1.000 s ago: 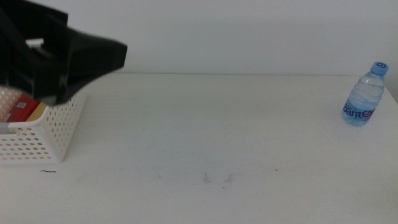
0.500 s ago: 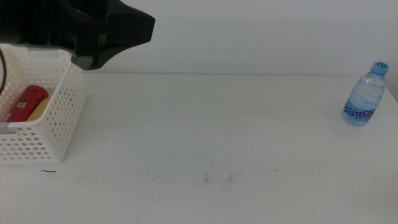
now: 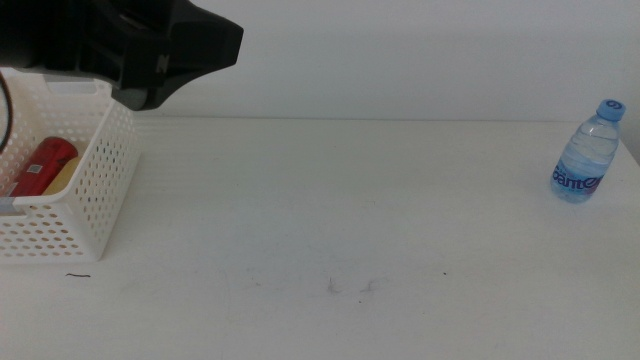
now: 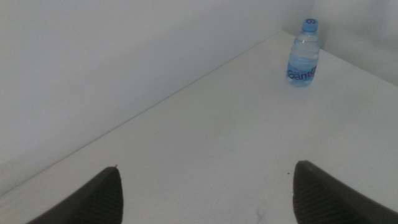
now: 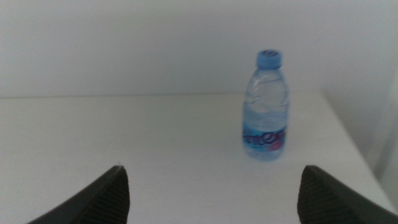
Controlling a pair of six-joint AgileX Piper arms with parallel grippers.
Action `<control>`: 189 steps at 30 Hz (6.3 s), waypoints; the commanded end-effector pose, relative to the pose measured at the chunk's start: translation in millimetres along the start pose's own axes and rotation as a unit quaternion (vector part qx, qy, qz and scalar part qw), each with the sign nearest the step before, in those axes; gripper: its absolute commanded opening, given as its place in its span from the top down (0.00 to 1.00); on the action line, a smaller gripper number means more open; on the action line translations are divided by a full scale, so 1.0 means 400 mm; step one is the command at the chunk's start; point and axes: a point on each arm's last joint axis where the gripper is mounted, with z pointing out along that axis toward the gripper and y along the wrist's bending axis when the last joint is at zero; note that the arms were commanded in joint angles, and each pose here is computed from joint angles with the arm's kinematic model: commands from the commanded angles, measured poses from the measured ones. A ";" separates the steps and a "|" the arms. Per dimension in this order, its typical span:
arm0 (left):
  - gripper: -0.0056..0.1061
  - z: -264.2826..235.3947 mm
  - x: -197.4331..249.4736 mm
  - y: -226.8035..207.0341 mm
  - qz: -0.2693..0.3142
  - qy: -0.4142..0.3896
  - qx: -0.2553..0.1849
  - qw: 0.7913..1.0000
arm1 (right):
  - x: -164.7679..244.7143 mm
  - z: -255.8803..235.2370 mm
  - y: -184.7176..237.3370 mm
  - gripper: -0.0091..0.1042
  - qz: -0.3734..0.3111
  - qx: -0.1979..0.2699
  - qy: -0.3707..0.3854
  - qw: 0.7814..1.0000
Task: Use arms to grab the bottles and put them into the dustbin to the left of the table.
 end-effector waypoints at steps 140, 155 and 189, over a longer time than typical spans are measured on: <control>0.11 -0.006 -0.008 0.013 0.025 -0.013 -0.029 0.999 | -0.266 0.117 0.244 0.11 -0.078 -0.195 0.157 0.965; 0.11 0.332 0.348 -0.013 -0.034 -0.229 -0.028 0.972 | -0.266 0.117 0.244 0.11 -0.078 -0.195 0.157 0.965; 0.11 0.942 0.522 -0.013 -0.098 -0.132 -0.005 0.986 | -0.266 0.117 0.244 0.11 -0.078 -0.195 0.157 0.965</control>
